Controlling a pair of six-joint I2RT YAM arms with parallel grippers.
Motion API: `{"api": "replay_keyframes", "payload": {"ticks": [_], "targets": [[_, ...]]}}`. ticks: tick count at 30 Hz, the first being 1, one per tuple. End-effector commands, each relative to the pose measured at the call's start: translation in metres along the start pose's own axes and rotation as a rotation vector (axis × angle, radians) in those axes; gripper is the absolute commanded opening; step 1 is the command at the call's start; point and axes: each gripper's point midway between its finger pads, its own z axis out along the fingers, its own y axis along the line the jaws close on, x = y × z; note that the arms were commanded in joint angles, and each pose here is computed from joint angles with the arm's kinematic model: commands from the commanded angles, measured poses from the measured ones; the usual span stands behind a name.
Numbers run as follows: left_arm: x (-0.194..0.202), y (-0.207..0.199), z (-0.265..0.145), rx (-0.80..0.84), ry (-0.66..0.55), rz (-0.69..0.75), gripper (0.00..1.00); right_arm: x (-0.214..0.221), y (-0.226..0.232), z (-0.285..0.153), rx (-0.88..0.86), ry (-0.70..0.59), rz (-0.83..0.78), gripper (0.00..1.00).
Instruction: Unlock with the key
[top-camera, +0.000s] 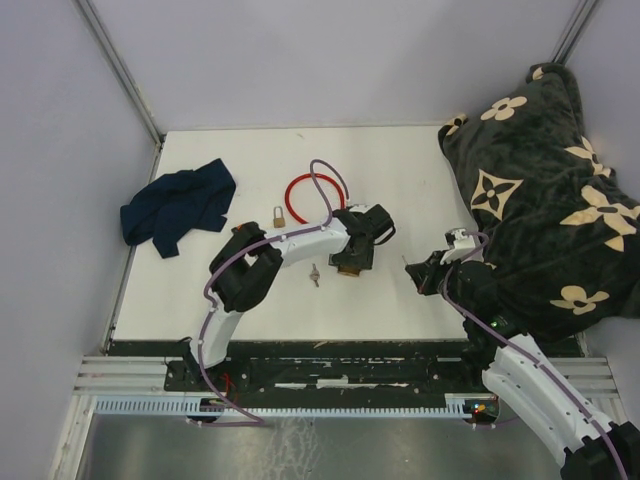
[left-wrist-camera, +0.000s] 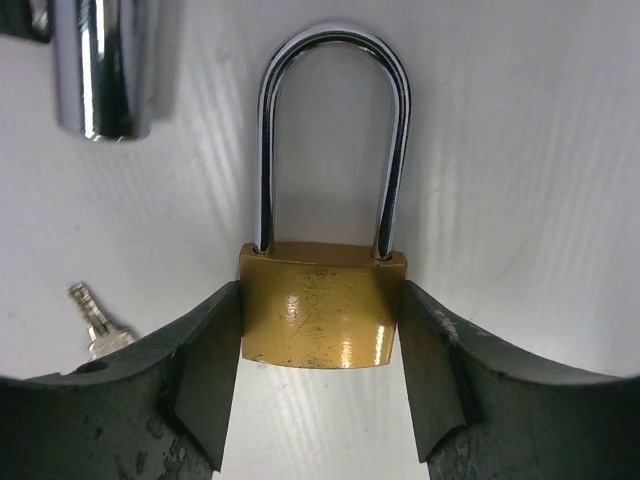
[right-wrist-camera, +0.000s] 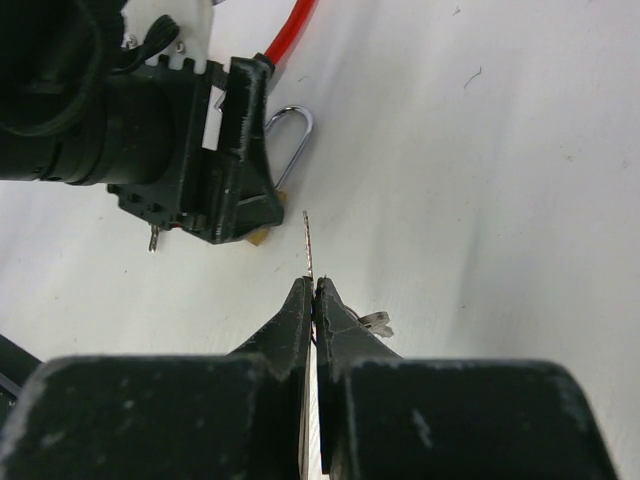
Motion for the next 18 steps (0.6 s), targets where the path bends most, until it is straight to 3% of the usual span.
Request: {"api": "replay_keyframes", "payload": {"ticks": [1, 10, 18], "targets": [[0.009, 0.018, -0.019, 0.007, 0.009, 0.042, 0.64, -0.015, 0.014, 0.001, -0.057, -0.026, -0.015, 0.02], [0.004, 0.013, -0.022, 0.078, 0.036, 0.060, 0.82, -0.010, 0.019, 0.003, -0.081, 0.012, -0.010, 0.02], [0.016, 0.023, -0.011, 0.065, 0.109, 0.097, 0.81, -0.010, 0.022, 0.003, -0.093, 0.013, -0.002, 0.02]]}}
